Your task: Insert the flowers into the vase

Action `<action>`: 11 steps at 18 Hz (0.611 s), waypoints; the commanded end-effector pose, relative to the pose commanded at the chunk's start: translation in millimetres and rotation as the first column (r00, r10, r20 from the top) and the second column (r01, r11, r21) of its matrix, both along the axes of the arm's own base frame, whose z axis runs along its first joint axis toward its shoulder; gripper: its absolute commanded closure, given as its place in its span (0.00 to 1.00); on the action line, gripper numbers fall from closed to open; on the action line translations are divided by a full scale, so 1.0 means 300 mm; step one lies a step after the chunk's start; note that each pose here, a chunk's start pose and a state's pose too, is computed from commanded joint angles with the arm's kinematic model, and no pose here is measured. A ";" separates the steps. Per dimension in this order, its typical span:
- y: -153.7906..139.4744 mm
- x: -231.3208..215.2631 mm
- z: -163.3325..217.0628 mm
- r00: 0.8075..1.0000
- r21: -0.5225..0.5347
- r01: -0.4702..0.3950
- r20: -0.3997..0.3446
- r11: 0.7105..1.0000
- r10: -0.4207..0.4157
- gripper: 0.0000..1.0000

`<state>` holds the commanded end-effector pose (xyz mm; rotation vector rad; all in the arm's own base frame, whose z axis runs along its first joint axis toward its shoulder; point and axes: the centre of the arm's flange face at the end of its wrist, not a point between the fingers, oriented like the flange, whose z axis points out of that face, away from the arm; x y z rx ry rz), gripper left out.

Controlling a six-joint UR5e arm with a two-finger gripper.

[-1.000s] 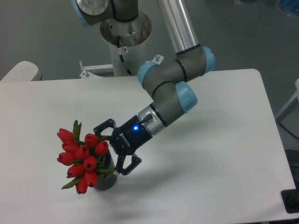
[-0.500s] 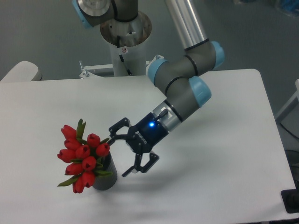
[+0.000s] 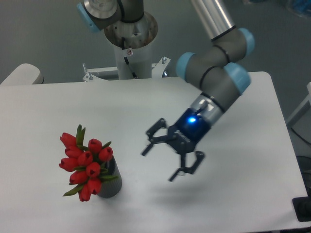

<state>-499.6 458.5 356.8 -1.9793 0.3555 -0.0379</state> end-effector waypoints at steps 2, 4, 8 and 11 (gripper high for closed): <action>-0.019 -0.030 0.025 0.998 -0.020 -0.017 -0.053 1.000 0.016 0.00; -0.061 -0.084 0.048 0.991 -0.069 -0.062 -0.126 0.996 0.053 0.00; -0.111 -0.174 0.124 0.947 -0.217 -0.197 -0.293 0.956 0.129 0.00; -0.103 -0.203 0.173 0.913 -0.317 -0.278 -0.380 0.907 0.147 0.00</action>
